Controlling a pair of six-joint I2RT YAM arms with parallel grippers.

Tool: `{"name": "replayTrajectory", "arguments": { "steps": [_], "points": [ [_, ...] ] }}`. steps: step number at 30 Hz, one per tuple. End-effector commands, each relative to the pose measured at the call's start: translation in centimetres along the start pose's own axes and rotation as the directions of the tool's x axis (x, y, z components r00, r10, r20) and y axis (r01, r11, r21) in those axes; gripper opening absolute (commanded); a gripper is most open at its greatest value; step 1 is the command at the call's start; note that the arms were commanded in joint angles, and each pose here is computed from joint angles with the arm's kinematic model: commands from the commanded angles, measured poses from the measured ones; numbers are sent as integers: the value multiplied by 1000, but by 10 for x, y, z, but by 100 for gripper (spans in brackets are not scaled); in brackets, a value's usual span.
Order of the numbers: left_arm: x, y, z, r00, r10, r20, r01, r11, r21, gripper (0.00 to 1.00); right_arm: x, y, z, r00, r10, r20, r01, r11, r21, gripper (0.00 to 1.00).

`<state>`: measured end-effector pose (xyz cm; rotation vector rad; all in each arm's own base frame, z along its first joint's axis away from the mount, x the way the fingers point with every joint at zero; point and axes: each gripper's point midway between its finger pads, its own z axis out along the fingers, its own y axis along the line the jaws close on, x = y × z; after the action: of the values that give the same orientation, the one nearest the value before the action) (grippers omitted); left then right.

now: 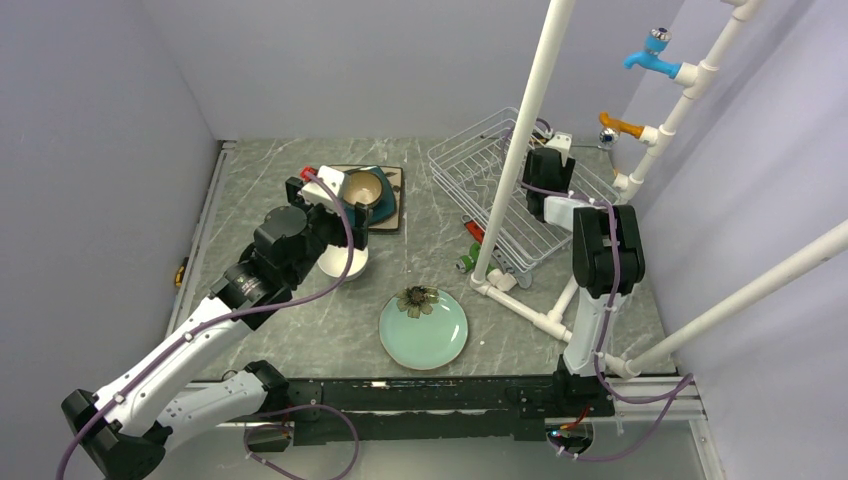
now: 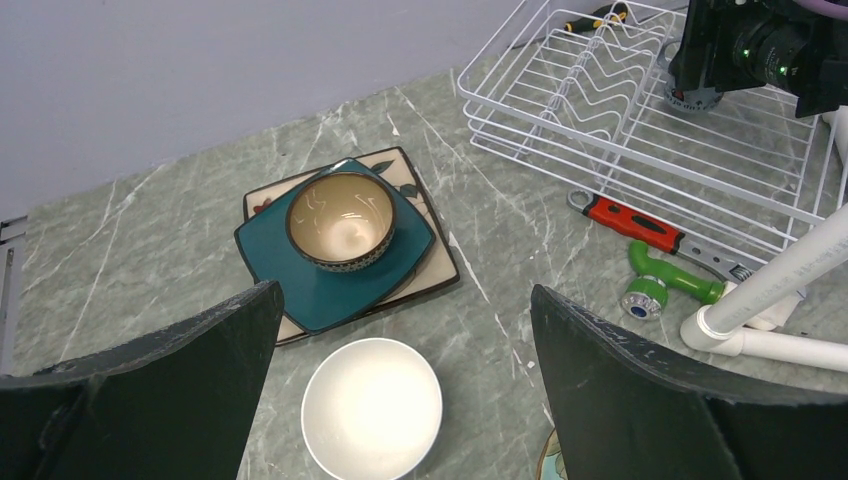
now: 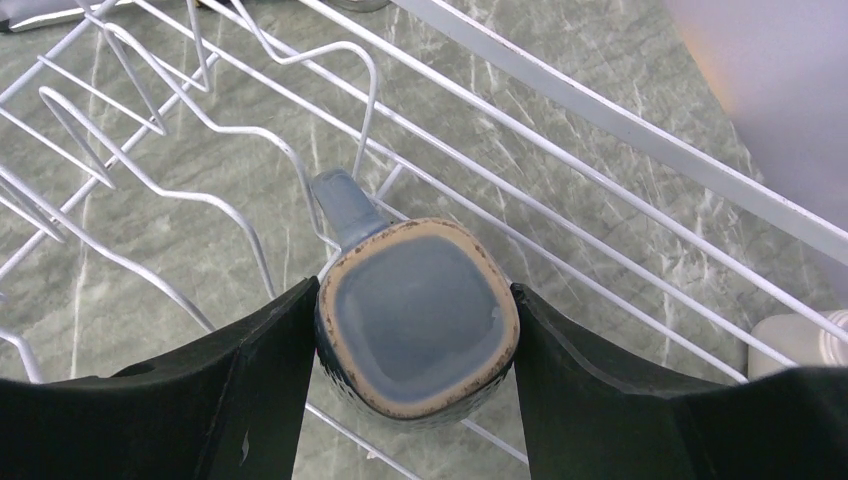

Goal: Load the mixed dishes into the dish rack

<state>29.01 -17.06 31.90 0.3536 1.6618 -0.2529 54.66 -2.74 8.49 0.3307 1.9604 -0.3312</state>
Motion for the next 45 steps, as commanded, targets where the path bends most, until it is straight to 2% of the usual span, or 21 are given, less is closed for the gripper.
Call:
{"name": "replayTrajectory", "arguments": {
  "steps": [1, 9, 13, 14, 21, 24, 31, 35, 40, 45],
  "points": [
    [-22, -1, -3, 998, -33, 48, 32, 999, 15, 99, -1, 1, -10, 998, -59, 6, 59, 998, -37, 53],
    [-21, -2, -2, 999, -31, 42, 30, 999, 19, 99, -12, 0, -18, 999, -44, 20, 45, 998, -43, 76],
    [-21, -5, -2, 999, -29, 40, 28, 999, 34, 99, -24, -6, -30, 999, -12, 33, 13, 999, -35, 97],
    [-21, -5, -2, 999, -30, 39, 29, 999, 36, 99, -27, -6, -33, 999, -6, 36, 8, 999, -40, 99],
    [-20, -7, -2, 999, -31, 35, 29, 999, 45, 99, -44, -17, -59, 999, 33, 25, -32, 999, -30, 100],
    [-21, -9, -2, 999, -31, 36, 29, 998, 56, 99, -42, -26, -79, 997, 77, -19, -77, 997, -11, 100],
    [-20, -11, -3, 999, -40, 36, 37, 997, 65, 99, -5, -42, -158, 963, 217, -159, -220, 975, -4, 100],
    [-22, -13, -3, 998, -49, 26, 47, 996, 78, 99, 22, -60, -206, 906, 344, -248, -340, 938, 62, 100],
    [-25, -21, -8, 998, -50, 45, 43, 990, 131, 99, 55, -37, -255, 853, 330, -406, -400, 911, -101, 100],
    [-24, -20, -7, 998, -40, 46, 34, 992, 124, 99, 90, -8, -311, 851, 226, -474, -369, 900, -233, 100]
  ]
}}
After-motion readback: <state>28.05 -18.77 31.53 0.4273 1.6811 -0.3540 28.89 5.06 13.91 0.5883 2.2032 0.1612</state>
